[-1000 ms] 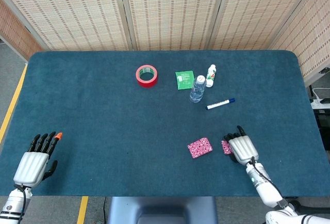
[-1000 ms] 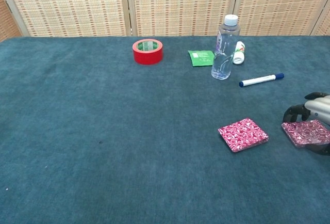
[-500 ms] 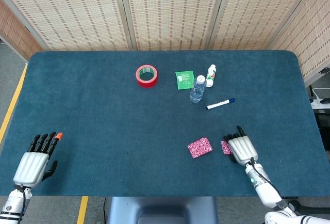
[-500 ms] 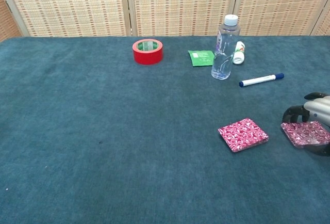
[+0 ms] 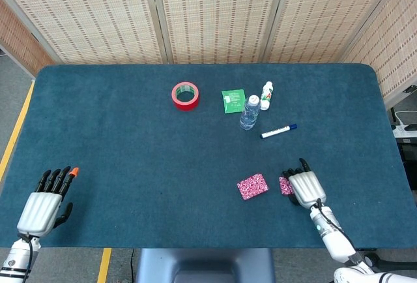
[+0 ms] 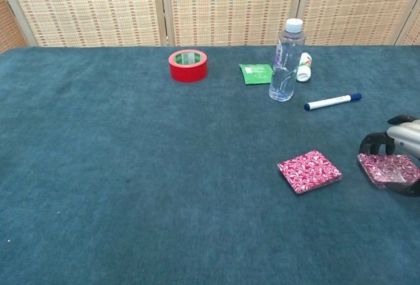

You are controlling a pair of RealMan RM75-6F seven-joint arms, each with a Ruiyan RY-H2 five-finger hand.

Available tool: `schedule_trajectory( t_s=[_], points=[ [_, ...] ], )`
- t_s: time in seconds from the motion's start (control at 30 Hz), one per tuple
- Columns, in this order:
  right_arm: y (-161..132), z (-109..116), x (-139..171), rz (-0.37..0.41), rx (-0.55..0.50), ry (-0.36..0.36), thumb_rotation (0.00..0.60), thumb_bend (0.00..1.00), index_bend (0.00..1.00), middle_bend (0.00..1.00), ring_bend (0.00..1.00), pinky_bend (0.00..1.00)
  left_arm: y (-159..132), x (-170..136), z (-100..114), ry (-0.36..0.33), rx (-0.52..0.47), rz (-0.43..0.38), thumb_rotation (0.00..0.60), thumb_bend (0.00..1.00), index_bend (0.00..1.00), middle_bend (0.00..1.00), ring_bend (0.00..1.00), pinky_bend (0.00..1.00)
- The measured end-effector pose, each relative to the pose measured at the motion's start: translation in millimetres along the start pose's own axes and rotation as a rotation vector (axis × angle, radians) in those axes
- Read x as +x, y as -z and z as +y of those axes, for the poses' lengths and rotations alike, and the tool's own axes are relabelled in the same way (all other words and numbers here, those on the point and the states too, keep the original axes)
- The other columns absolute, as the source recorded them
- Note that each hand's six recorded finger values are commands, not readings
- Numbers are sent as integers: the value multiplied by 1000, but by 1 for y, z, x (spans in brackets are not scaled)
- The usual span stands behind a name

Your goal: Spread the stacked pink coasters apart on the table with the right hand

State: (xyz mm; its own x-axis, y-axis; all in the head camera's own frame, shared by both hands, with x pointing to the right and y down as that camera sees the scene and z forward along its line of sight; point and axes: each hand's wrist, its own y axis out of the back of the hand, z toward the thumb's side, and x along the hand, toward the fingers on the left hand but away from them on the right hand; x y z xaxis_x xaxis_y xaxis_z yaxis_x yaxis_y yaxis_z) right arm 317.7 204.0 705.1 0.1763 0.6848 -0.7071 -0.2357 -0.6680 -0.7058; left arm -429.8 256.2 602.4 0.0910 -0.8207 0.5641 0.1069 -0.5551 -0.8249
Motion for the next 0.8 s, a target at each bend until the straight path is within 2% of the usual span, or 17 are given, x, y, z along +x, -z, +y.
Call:
schedule_trajectory(
  t_s=[0.43,0.8],
  points=[
    [1,11,-1,-1,-1,20,600,286,594,540,359,0,0,1,-1,3,1,0,600,453,0,0,0,45],
    [-8,44,-21,2,-25,80,600,286,594,540,365,0,0,1,-1,4,2,0,600,452,0,0,0,45]
  ],
)
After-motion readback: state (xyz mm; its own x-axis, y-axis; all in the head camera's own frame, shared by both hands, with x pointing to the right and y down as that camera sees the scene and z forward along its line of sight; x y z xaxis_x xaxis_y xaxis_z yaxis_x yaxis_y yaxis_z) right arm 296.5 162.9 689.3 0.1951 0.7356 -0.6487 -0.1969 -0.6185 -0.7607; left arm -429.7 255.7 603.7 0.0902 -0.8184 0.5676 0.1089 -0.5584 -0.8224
